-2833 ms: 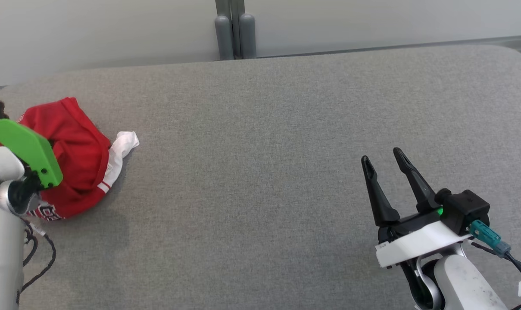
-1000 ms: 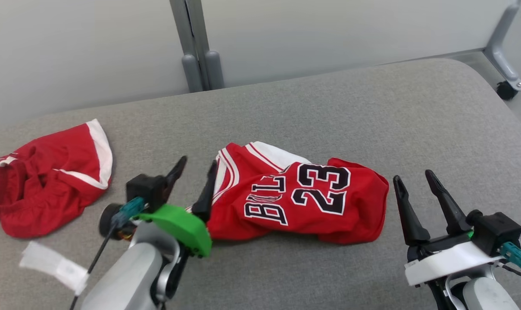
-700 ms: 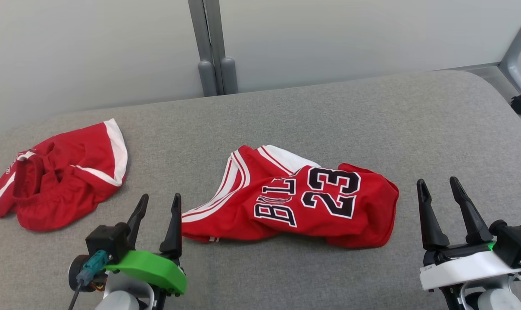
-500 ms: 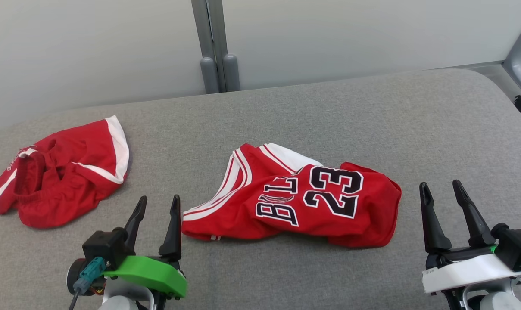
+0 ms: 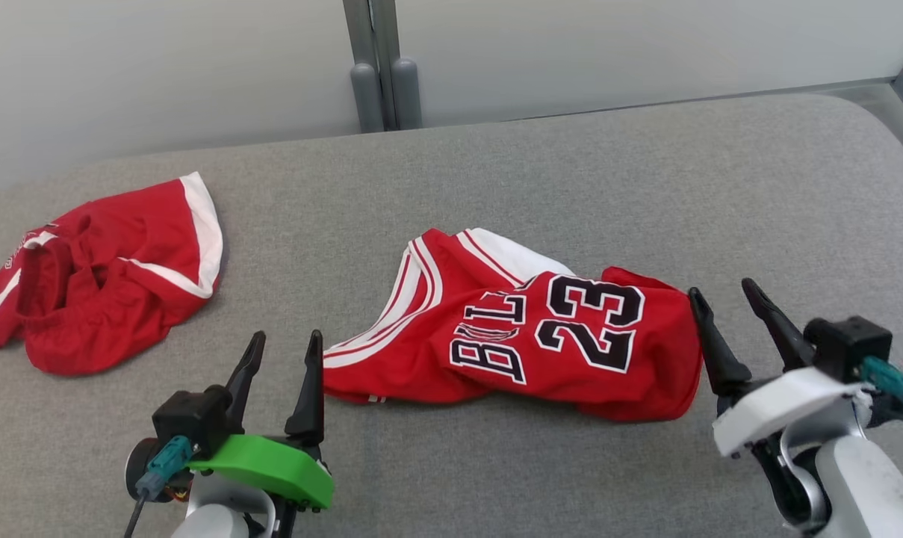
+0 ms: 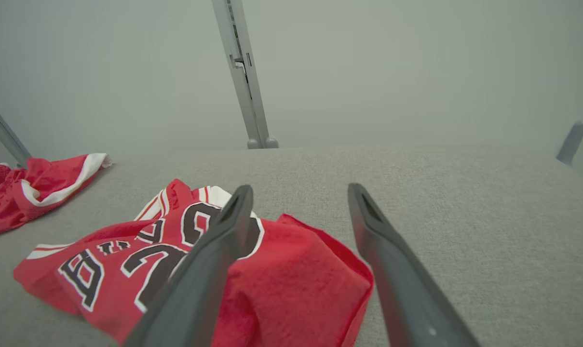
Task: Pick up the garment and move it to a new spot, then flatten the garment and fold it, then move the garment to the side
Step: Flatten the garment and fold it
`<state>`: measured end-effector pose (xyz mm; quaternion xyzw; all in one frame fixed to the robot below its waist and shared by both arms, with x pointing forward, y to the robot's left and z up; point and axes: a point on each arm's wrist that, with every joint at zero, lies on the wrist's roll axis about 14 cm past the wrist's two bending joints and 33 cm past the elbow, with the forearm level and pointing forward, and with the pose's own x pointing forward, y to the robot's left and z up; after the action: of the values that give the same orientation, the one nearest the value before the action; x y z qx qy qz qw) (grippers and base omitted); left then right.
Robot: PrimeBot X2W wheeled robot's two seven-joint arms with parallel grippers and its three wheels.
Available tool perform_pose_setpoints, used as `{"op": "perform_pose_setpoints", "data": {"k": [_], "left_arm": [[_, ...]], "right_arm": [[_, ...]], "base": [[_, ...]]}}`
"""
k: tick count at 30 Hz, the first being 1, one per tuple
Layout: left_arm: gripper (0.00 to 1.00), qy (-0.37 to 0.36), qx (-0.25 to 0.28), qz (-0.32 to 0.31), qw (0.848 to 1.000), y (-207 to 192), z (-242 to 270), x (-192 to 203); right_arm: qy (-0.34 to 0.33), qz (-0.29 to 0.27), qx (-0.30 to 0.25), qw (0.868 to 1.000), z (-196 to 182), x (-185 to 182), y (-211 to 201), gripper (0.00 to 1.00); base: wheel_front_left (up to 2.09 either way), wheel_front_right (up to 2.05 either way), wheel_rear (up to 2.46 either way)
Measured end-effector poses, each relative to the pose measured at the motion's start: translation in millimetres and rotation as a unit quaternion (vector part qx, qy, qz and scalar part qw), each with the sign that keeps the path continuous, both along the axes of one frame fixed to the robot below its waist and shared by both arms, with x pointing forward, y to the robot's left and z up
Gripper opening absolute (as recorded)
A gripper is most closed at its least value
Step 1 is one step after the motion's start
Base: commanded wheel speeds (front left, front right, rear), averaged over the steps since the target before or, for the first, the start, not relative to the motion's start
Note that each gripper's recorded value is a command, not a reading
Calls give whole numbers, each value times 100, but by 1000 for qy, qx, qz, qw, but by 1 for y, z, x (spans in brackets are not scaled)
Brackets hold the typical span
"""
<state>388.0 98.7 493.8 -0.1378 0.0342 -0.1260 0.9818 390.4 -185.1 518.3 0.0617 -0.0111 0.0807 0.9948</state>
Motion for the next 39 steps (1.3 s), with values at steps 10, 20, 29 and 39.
{"op": "perform_pose_setpoints", "data": {"k": [10, 20, 29, 39], "left_arm": [[100, 13, 5, 21, 1000, 16, -10, 7], [100, 18, 7, 46, 999, 33, -13, 3], [100, 21, 7, 46, 999, 32, -18, 18], [100, 55, 7, 53, 997, 36, -48, 34]], "right_arm": [[249, 79, -32, 965, -85, 26, 27, 95], [225, 86, -41, 970, -74, 43, 31, 0], [140, 92, -45, 985, -12, 122, 36, 0], [198, 55, -23, 978, -47, 205, 25, 0]], "base": [[0, 0, 0], [0, 0, 0], [0, 0, 0], [0, 0, 0]]}}
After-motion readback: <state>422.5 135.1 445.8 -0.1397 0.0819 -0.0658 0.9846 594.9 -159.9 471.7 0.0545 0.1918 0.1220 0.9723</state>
